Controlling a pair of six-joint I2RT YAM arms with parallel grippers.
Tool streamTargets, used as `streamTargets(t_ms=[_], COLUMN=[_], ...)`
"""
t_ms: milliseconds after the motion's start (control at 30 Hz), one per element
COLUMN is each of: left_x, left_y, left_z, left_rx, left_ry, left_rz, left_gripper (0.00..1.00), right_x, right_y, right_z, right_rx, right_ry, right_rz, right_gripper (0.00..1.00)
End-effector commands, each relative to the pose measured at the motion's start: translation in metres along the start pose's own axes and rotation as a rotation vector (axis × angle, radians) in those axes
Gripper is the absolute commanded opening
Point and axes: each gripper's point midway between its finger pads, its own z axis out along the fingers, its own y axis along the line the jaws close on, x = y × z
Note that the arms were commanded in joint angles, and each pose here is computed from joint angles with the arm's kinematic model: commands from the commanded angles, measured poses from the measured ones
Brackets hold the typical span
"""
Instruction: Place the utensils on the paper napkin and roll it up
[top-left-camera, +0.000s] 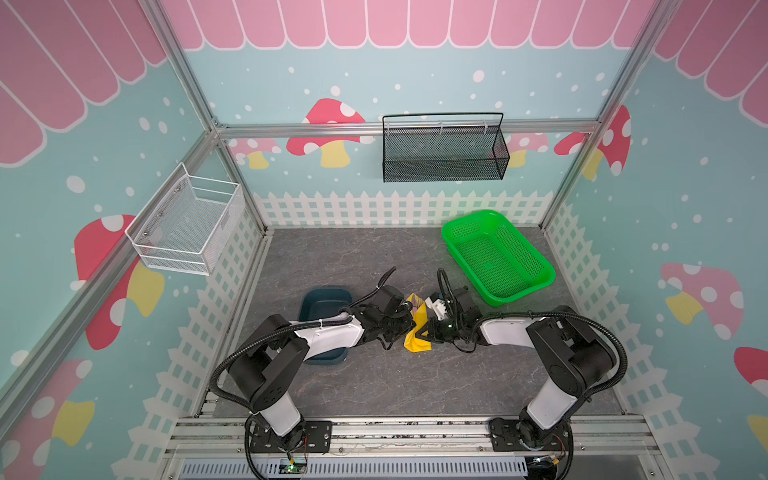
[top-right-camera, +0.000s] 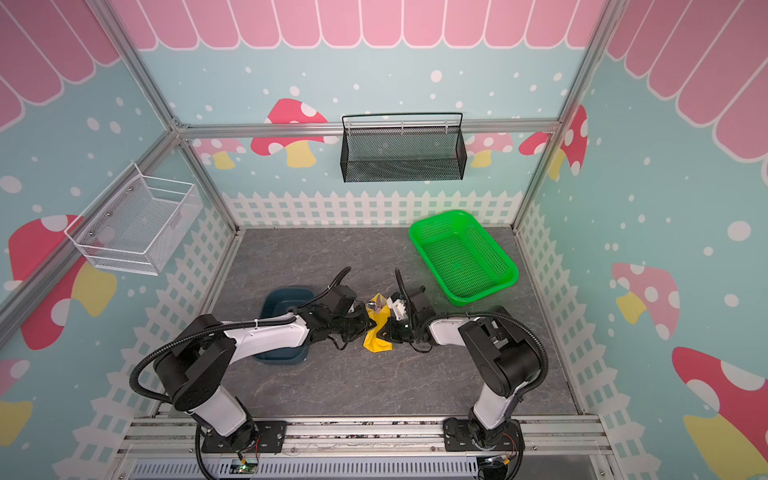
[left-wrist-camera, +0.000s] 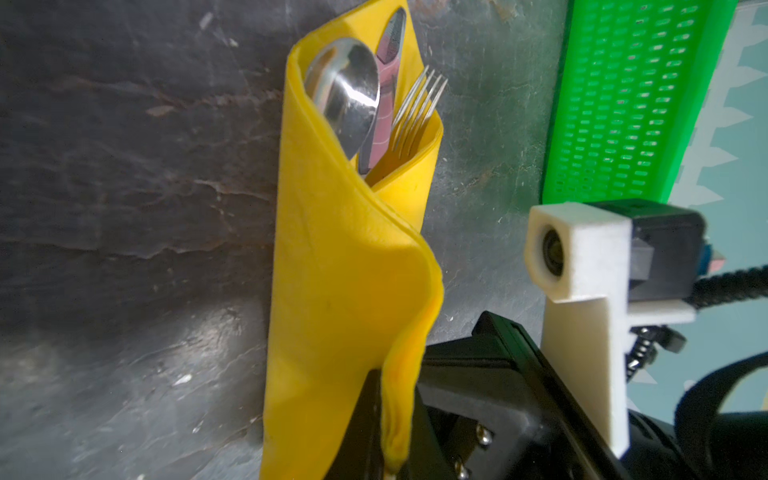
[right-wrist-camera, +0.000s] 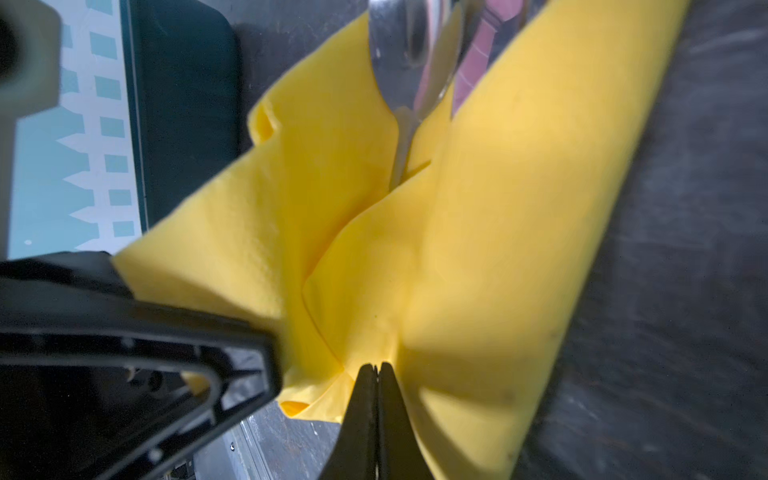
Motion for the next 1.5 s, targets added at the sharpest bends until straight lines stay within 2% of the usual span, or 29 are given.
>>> streamTargets(t_ms=[0, 267, 533, 800, 1100, 1467], left_x=[-0.005, -0.004, -0.002, -0.001, 0.0, 0.002], left_y=[-0.015, -0.021, -0.027, -0.03, -0.034, -0.03], left_z=[0.004, 0.013, 0.02, 0.029, 0.036, 0.042], left_rx=[0.04, 0.043, 0.047, 0.033, 0.033, 0.017], left_ry=[0.001, 0.028, 0.05, 0.069, 0.081, 0.083], left_rz=[-0.011, -0.012, -0.003, 0.004, 0.007, 0.007], left_gripper=[0.1, 0.1, 0.1, 0.1, 0.1, 0.1], right_x=[0.001, -0.004, 0.004, 0.011, 0.005, 0.011], right_y=[-0.008, -0.007, -0.036, -0.029, -0.008, 0.0], right_z=[-0.007, -0.019, -0.026, -0.02, -0.02, -0.016], right_rx=[0.044, 0.053, 0.149, 0.09, 0.007, -0.07], right_ry=[-0.036, -0.072, -0.091, -0.033, -0.033, 0.0], right_rz=[0.017, 0.001, 0.057, 0.005, -0.059, -0.067], right_gripper=[0.05, 0.05, 0.04, 0.04, 0.06, 0.07])
